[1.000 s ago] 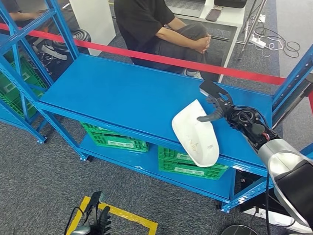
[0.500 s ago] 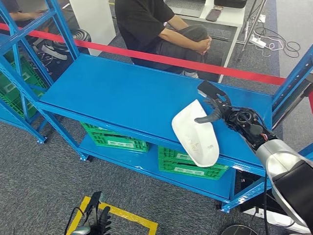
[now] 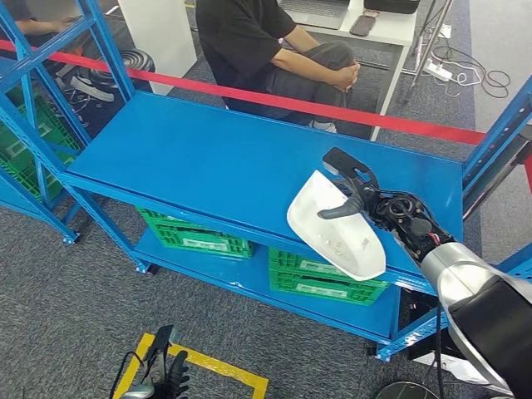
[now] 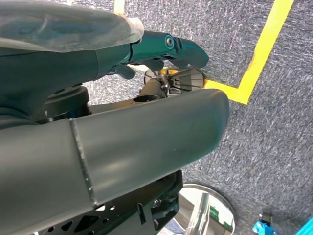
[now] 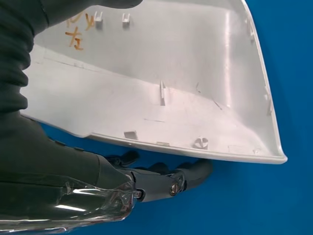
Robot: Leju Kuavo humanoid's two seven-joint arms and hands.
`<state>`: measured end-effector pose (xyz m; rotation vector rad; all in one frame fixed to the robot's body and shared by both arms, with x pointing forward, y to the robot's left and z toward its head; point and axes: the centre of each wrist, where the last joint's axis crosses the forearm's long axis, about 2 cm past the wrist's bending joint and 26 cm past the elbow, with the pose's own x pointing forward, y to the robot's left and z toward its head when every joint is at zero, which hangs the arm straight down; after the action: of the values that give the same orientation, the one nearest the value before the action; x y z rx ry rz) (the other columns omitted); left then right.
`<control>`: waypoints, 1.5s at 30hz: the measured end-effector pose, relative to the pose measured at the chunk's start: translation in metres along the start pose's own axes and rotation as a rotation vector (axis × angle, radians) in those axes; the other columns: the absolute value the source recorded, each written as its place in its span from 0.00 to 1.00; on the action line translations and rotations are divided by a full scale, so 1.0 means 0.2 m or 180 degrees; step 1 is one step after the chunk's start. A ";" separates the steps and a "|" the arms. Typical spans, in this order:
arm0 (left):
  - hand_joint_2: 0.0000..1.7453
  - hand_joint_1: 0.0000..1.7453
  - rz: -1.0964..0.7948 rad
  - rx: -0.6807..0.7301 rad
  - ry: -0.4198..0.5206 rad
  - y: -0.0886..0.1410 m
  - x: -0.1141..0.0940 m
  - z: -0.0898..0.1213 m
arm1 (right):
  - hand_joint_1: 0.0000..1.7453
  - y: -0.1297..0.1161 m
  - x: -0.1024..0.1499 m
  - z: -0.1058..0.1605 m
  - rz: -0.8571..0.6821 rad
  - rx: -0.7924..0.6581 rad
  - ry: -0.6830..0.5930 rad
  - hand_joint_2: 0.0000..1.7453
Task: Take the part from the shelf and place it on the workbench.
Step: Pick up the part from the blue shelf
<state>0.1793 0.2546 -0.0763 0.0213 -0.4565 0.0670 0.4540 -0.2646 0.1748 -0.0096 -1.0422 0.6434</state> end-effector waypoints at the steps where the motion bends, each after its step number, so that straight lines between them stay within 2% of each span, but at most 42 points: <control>1: 0.00 0.00 0.0000 0.0000 0.0000 0.00 0.00 0.00 | 0.00 0.00 0.00 0.00 -0.0001 0.0002 0.0001 1.00; 4: 0.00 0.00 0.0000 0.0000 0.0000 0.00 0.00 0.00 | 0.00 0.00 0.00 0.00 -0.0004 0.0004 0.0009 1.00; 5: 0.00 0.00 0.0000 0.0000 0.0000 0.00 0.00 0.00 | 0.06 0.01 0.00 0.00 -0.0005 0.0004 0.0011 1.00; 8: 0.00 0.00 0.0000 0.0001 0.0000 0.00 0.00 0.00 | 0.81 0.01 0.00 0.00 -0.0005 0.0000 0.0003 1.00; 9: 0.00 0.00 0.0000 0.0001 0.0000 0.00 0.00 0.00 | 1.00 0.01 -0.01 0.00 -0.0003 -0.0007 -0.0003 1.00; 45: 0.00 0.00 0.0031 0.0012 0.0006 0.00 -0.01 0.00 | 1.00 0.00 -0.02 0.00 -0.0061 -0.0061 -0.0145 1.00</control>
<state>0.1771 0.2548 -0.0772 0.0227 -0.4548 0.0774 0.4529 -0.2659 0.1709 -0.0018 -1.0914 0.6186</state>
